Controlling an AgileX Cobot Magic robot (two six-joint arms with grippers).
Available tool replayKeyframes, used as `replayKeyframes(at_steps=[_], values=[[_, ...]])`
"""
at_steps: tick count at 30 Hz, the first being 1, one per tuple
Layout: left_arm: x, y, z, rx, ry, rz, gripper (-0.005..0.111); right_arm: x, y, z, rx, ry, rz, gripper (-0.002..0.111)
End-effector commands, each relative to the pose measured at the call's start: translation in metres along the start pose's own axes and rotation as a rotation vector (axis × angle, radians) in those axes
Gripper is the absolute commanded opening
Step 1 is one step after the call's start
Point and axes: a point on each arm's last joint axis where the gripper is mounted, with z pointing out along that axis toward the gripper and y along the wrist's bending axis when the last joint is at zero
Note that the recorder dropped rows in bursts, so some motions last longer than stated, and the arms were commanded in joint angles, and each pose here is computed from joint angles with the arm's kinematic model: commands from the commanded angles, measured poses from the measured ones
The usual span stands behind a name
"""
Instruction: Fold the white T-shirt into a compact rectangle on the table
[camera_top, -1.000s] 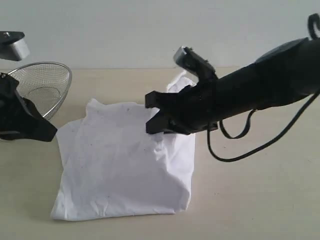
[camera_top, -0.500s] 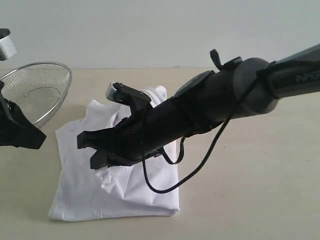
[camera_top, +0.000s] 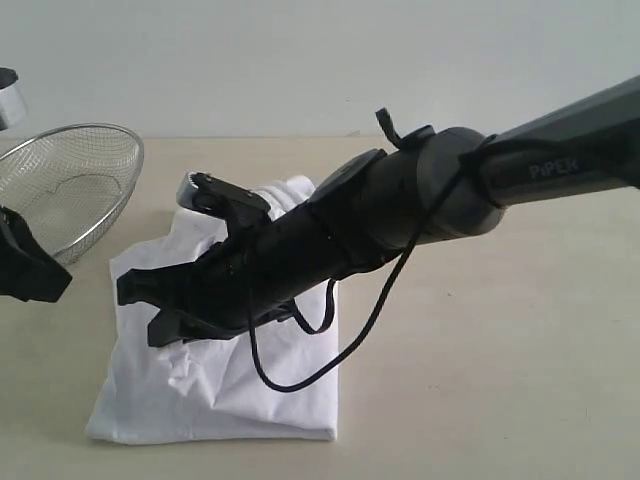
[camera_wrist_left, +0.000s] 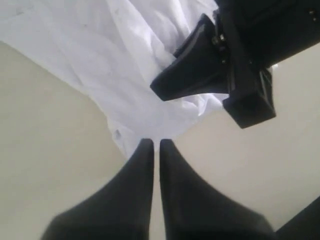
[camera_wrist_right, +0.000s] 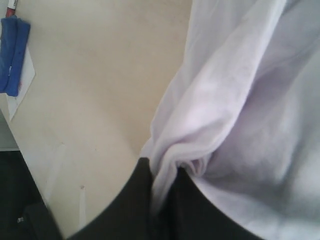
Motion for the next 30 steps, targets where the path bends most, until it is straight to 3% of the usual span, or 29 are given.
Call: replayKeyframes(at_steps=[1,8,17,28,30], values=[[0.002,0.004,-0.003,-0.048,0.014,-0.02,0.004,-0.003,0.01,-0.003,-0.052,0.011,-0.002,0.0],[0.002,0.005,-0.002,-0.057,0.022,-0.021,0.004,-0.014,0.024,-0.006,-0.109,0.004,-0.024,0.0],[0.0,0.006,-0.002,-0.065,0.005,-0.019,0.004,0.001,0.036,0.015,-0.09,0.025,-0.065,0.0],[0.001,0.005,-0.002,-0.061,0.016,-0.02,0.004,0.021,0.026,0.045,-0.047,0.072,-0.035,0.001],[0.001,0.005,-0.002,-0.061,0.016,-0.02,0.004,0.022,0.027,0.046,-0.043,0.069,-0.043,0.006]])
